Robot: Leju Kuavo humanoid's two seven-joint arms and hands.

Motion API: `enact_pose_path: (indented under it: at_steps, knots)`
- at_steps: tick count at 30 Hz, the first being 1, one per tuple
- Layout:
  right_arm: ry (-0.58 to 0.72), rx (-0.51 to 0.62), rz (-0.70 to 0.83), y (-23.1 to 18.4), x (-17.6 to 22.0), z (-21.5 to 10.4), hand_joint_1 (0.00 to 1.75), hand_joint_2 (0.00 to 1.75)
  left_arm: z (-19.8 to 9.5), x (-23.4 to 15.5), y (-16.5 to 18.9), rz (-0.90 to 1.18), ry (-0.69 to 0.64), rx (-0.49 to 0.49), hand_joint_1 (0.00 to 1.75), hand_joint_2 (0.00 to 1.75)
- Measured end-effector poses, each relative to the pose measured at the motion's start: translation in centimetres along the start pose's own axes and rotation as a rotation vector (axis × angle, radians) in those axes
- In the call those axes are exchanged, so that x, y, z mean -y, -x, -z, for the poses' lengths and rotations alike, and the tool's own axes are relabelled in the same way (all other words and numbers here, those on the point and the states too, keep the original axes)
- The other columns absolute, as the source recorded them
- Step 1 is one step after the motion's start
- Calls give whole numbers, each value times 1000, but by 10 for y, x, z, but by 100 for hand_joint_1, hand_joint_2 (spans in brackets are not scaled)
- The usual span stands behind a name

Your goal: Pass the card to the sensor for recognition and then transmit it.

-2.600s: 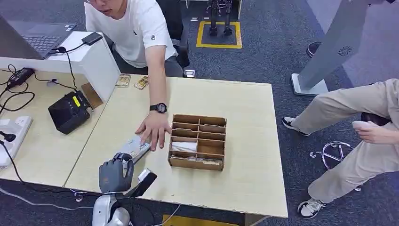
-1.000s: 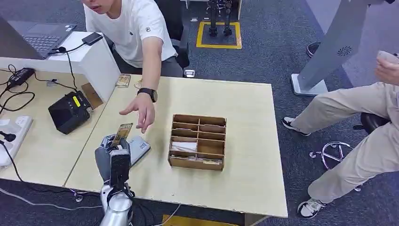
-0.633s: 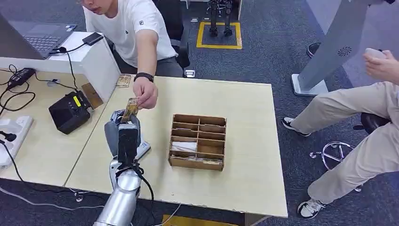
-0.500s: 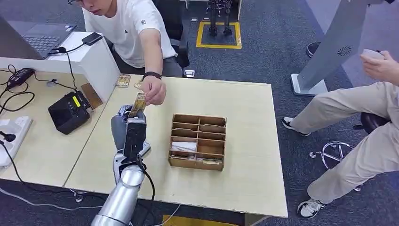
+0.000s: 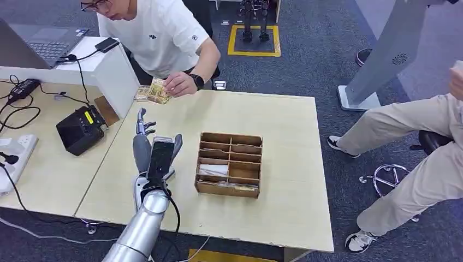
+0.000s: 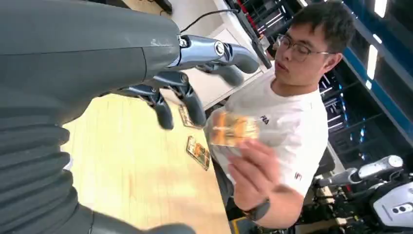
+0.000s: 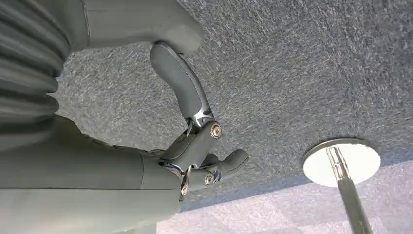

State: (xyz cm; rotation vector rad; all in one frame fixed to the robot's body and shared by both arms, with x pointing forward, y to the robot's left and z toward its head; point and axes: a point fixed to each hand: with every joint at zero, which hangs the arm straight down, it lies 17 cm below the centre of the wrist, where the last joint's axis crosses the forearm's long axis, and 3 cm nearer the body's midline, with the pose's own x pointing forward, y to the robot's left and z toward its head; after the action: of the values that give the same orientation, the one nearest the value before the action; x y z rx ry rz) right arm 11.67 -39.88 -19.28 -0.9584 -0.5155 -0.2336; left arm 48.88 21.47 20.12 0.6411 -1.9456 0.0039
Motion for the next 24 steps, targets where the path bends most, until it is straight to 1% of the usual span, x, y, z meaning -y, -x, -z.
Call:
enact_pose_path:
  at_steps: [4, 7, 11, 14, 17, 22, 24]
  knots:
    - [6, -11, 10, 2, 1, 0, 0, 175, -8, -10, -5, -46, -31, 28, 0, 175]
    - [10, -20, 14, 3, 2, 0, 0, 175, -18, -23, -13, -140, -57, 42, 0, 175]
    - [16, -19, 20, 3, 3, 1, 0, 175, -30, -38, -31, -202, -66, 101, 0, 175]
    - [18, -15, 21, 3, 4, 1, 0, 175, -43, -43, -51, -257, -41, 158, 0, 175]
    - [20, -13, 20, 2, 5, 2, 0, 175, -57, -40, -74, -313, 14, 221, 0, 175]
    - [20, -13, 20, 2, 5, 2, 0, 175, -66, -42, -90, -338, 34, 259, 0, 175]
    - [20, -9, 20, 2, 5, 2, 0, 175, -71, -37, -99, -363, 83, 287, 0, 175]
